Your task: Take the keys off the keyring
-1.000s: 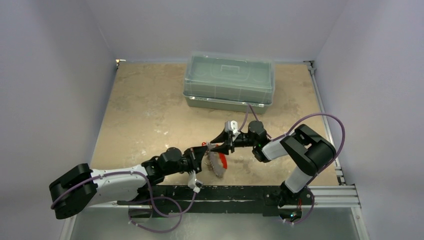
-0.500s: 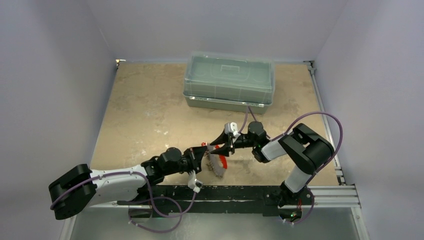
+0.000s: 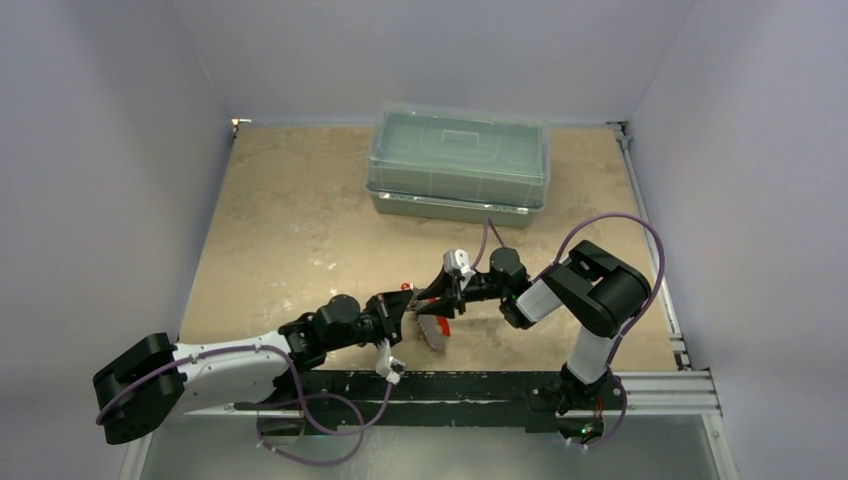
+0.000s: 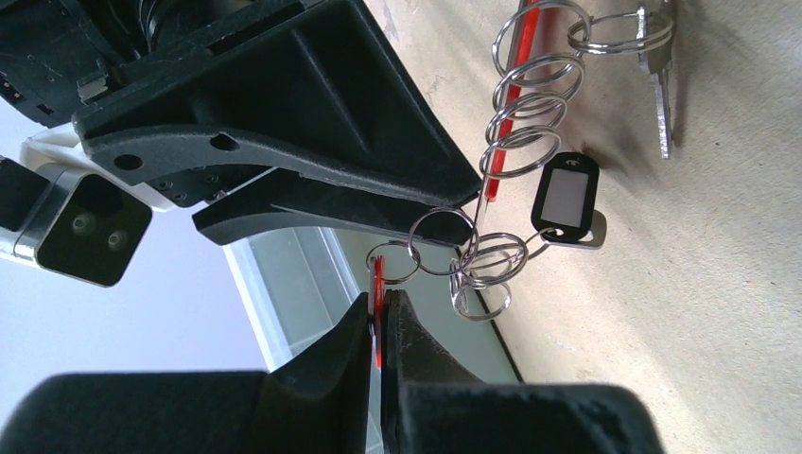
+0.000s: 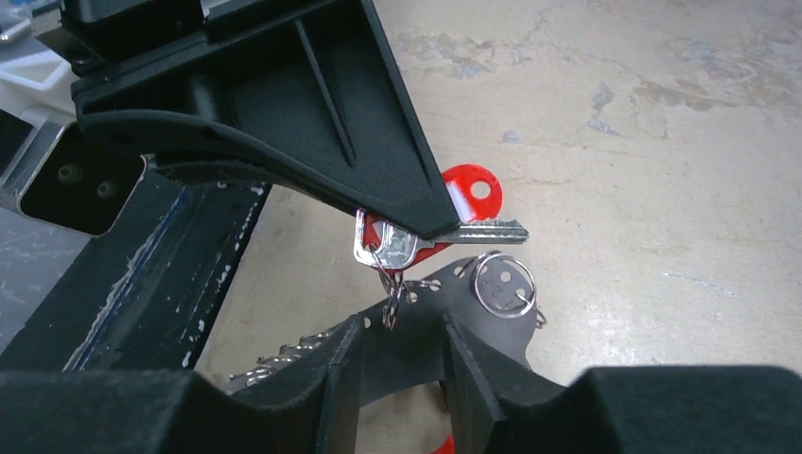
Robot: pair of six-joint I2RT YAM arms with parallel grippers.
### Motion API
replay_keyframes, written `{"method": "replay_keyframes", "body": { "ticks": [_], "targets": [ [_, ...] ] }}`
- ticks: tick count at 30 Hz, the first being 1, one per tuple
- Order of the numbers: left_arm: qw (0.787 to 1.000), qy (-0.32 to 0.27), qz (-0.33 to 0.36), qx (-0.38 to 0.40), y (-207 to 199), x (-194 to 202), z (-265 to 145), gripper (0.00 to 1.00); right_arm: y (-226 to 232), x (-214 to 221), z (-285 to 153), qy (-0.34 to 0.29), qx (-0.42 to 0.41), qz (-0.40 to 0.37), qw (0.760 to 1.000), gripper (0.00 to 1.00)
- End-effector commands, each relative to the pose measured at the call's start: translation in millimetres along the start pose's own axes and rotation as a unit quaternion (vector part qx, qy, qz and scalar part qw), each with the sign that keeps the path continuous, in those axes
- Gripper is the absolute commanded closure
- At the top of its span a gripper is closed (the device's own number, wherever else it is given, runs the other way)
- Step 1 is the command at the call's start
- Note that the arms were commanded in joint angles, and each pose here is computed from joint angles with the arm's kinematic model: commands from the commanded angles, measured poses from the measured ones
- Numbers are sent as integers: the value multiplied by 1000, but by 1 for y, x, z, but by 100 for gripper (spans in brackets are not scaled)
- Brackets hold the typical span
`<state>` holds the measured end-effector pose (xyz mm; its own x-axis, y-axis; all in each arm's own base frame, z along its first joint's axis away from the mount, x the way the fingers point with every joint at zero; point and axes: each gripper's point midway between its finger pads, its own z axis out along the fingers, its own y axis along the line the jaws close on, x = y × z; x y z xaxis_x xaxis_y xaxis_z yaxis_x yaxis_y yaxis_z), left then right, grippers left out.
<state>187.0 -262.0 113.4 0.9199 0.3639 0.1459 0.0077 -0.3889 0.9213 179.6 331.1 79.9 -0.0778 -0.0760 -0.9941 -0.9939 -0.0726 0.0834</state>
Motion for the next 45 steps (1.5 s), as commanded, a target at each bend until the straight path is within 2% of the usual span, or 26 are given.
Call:
{"method": "replay_keyframes", "body": {
  "ticks": [1, 4, 8, 11, 33, 41, 45],
  "targets": [
    [1000, 7, -10, -23, 15, 5, -3, 100, 3, -14, 2, -22, -11, -27, 999, 68],
    [1000, 6, -11, -22, 14, 5, -3, 100, 3, -16, 2, -26, -12, -33, 999, 80],
    [1000, 3, -10, -20, 13, 5, -2, 100, 5, -20, 2, -30, -14, -17, 999, 89],
    [1000, 2, -6, -20, 14, 5, 0, 100, 6, -21, 3, -30, -16, -15, 999, 100],
    [998, -55, 26, -33, 31, -11, 34, 100, -9, -28, 6, -13, 11, 11, 1000, 100],
    [993, -110, 31, -21, 29, -33, 24, 100, -7, -35, 8, -24, 4, 13, 1000, 100],
    [994, -105, 24, -15, 25, -32, 19, 100, -10, -36, 8, -26, 9, 12, 1000, 100]
  ]
}}
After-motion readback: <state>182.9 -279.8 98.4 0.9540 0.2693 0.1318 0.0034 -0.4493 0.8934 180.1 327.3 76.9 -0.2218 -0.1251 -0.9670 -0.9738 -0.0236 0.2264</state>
